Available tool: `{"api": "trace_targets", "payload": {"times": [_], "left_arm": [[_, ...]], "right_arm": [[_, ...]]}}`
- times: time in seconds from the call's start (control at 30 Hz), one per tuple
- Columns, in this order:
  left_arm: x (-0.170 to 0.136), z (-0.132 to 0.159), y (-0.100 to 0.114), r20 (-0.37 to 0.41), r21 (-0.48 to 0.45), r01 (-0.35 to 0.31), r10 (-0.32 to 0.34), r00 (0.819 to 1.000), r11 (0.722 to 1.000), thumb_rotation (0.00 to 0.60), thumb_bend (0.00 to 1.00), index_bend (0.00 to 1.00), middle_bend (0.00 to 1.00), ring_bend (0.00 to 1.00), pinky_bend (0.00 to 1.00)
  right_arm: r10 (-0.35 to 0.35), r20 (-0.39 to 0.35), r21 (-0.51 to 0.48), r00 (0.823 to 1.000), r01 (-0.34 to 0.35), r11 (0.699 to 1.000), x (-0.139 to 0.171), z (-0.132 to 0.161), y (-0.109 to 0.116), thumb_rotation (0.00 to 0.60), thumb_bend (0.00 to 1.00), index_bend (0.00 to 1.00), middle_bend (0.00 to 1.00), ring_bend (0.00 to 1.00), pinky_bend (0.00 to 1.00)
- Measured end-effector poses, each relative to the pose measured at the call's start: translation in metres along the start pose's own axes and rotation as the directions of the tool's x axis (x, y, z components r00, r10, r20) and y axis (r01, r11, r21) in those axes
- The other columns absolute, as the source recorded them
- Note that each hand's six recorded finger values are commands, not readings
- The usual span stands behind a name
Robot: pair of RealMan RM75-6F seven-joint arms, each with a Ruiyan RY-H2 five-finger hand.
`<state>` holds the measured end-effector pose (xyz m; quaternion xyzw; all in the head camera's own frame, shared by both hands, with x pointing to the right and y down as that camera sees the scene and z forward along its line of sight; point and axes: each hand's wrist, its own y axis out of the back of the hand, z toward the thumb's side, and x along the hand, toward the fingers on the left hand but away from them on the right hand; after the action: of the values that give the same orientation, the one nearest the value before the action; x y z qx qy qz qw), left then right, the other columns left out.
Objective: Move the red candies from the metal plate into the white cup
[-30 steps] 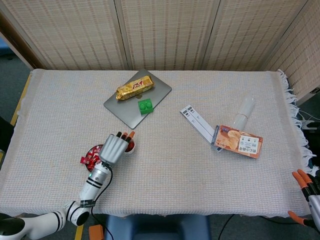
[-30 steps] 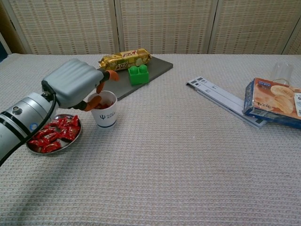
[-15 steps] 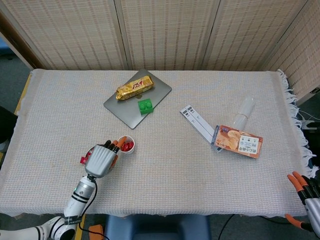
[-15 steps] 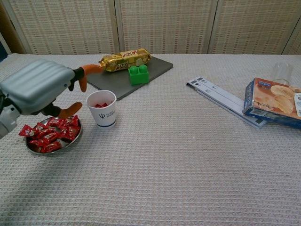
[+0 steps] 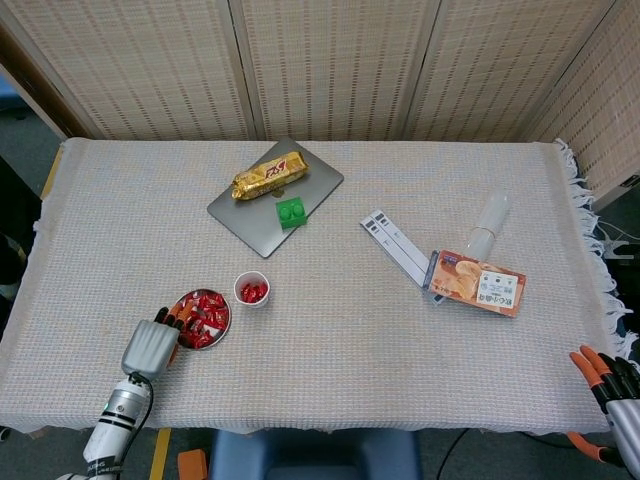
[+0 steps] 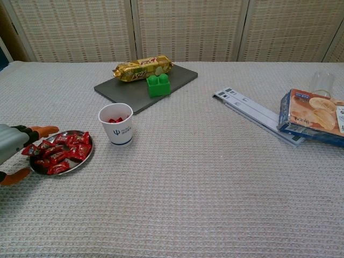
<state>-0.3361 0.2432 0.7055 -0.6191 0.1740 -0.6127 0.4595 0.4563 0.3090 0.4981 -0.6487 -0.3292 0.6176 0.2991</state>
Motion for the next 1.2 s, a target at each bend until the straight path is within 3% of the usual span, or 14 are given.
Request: {"api": "trace_targets", "payload": {"times": [0.23,0.63,0.9,1.2], "left_arm": [[0.004,0.003,-0.003,0.01,0.005,0.0,0.0,1.0,1.0,0.6,0.38,0.09,0.16,0.29,1.0],[0.014,0.003,-0.003,0.005,0.019,-0.026,0.026,1.0,0.999,0.6,0.39,0.25,0.34,0.42,1.0],[0.018,-0.002,-0.006,-0.008,0.029,-0.037,0.038,0.999,0.999,0.6,0.39,0.41,0.48,0.51,1.0],[0.017,0.001,-0.004,0.001,0.017,-0.057,0.057,0.998,0.998,0.6,0.39,0.47,0.53,0.55,1.0]], "right_arm": [[0.008,-0.001,0.007,1.0,-0.008,1.0,-0.002,0.002,-0.003,0.6,0.04,0.0,0.0,0.0,0.0],[0.012,0.01,0.01,1.0,-0.012,1.0,-0.003,0.0,-0.003,0.6,0.04,0.0,0.0,0.0,0.0],[0.012,0.009,0.011,1.0,-0.012,1.0,-0.004,0.001,-0.004,0.6,0.04,0.0,0.0,0.0,0.0],[0.012,0.012,0.013,1.0,-0.012,1.0,-0.004,0.001,-0.004,0.6,0.04,0.0,0.0,0.0,0.0]]}}
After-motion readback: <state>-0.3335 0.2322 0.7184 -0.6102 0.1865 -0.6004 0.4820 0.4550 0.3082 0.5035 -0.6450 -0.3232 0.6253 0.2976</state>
